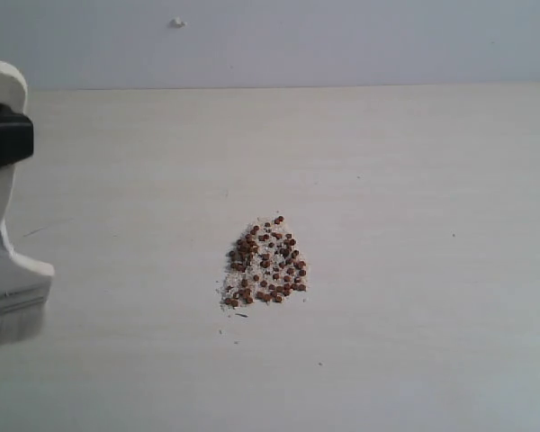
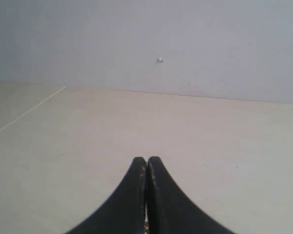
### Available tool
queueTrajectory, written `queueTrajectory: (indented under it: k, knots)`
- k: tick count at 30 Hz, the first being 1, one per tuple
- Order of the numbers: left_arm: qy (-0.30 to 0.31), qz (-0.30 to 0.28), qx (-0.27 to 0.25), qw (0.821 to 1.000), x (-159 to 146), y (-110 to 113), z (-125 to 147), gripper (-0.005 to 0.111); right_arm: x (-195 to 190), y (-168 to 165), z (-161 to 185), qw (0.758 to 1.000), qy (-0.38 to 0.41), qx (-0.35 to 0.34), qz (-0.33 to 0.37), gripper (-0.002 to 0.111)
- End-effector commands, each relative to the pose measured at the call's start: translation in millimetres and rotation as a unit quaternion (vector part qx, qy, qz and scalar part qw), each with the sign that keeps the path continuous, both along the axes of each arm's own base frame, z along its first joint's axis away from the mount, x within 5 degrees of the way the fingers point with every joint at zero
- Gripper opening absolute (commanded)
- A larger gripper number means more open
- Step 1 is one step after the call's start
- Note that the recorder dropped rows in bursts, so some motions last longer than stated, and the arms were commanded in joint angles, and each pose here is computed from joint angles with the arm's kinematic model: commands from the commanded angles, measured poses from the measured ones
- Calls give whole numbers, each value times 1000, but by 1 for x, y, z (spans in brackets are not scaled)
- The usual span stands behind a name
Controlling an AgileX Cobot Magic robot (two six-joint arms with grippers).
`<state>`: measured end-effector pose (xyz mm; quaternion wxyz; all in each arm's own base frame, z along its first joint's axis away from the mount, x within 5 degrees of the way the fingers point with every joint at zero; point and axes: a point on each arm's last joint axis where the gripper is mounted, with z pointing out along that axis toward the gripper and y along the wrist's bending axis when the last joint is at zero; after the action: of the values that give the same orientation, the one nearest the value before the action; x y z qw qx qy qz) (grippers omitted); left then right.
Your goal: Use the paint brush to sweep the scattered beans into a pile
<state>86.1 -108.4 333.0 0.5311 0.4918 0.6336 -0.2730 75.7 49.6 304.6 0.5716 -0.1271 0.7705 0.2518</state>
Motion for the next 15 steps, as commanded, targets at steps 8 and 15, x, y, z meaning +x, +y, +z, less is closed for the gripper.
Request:
queueTrajectory:
  k: [8, 15]
  knots:
    - [-22, -297, -72, 952, -34, -18, 11, 0, 0, 0, 0, 1000, -5, 2, 2, 0]
    - [33, -142, -32, 989, 12, -28, -7, 0, 0, 0, 0, 1000, -5, 2, 2, 0]
